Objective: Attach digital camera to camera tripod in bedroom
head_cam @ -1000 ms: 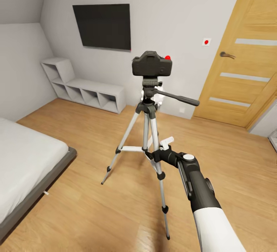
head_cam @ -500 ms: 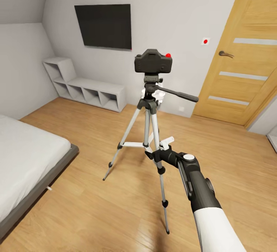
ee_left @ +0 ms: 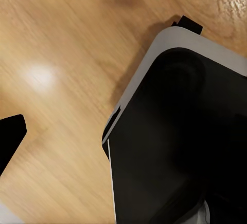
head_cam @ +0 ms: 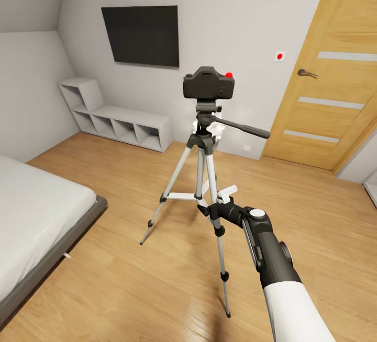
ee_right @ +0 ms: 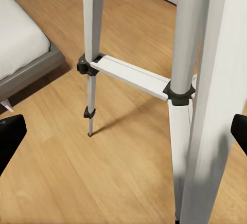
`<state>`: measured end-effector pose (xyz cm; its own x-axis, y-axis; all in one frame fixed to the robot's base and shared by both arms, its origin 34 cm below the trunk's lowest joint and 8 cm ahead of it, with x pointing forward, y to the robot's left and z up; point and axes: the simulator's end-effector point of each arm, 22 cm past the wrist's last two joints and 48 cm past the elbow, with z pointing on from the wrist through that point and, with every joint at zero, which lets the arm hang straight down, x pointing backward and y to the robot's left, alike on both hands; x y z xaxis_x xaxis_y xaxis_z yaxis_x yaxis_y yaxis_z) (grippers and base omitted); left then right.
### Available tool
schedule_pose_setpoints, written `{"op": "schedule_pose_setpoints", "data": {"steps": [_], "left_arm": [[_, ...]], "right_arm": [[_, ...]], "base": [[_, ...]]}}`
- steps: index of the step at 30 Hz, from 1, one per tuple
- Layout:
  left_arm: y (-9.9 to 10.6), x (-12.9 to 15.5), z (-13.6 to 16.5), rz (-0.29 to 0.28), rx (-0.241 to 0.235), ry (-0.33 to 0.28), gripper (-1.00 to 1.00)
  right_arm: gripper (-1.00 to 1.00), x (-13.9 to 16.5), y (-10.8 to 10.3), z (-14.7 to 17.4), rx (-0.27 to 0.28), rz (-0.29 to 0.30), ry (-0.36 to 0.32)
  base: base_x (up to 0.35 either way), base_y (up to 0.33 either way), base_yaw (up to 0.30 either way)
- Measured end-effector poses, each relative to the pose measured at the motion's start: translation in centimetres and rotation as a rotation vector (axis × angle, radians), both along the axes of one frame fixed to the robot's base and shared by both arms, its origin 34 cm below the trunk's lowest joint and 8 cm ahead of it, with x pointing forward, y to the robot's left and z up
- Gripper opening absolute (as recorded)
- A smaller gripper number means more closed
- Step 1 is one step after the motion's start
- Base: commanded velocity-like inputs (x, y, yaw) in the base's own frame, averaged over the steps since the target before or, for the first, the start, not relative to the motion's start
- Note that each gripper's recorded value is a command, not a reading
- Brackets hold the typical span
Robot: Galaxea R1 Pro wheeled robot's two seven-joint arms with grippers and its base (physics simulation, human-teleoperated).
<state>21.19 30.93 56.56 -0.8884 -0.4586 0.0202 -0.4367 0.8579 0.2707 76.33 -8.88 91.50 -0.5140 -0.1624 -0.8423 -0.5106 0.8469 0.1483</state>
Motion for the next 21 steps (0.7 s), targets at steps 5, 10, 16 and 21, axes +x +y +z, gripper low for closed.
{"op": "schedule_pose_setpoints", "data": {"steps": [5, 10, 16, 21], "left_arm": [[0.0, 0.01, -0.01, 0.0, 0.0, 0.0, 1.0], [0.01, 0.01, -0.01, 0.0, 0.0, 0.001, 1.0], [-0.01, 0.02, -0.02, -0.001, 0.0, 0.001, 1.0], [0.0, 0.02, -0.02, 0.0, 0.0, 0.001, 1.0]], "right_arm": [[1.0, 0.08, -0.04, 0.14, 0.0, -0.001, -0.004], [1.0, 0.15, -0.06, 0.22, 0.0, -0.002, -0.007], [1.0, 0.15, -0.11, 0.21, -0.001, -0.003, -0.007], [1.0, 0.18, -0.25, 0.14, -0.004, -0.004, -0.006]], "base": [[-0.07, 0.0, 0.0], [-0.242, 0.0, 0.0], [-0.31, 0.0, 0.0], [-0.328, 0.0, 0.0]]}}
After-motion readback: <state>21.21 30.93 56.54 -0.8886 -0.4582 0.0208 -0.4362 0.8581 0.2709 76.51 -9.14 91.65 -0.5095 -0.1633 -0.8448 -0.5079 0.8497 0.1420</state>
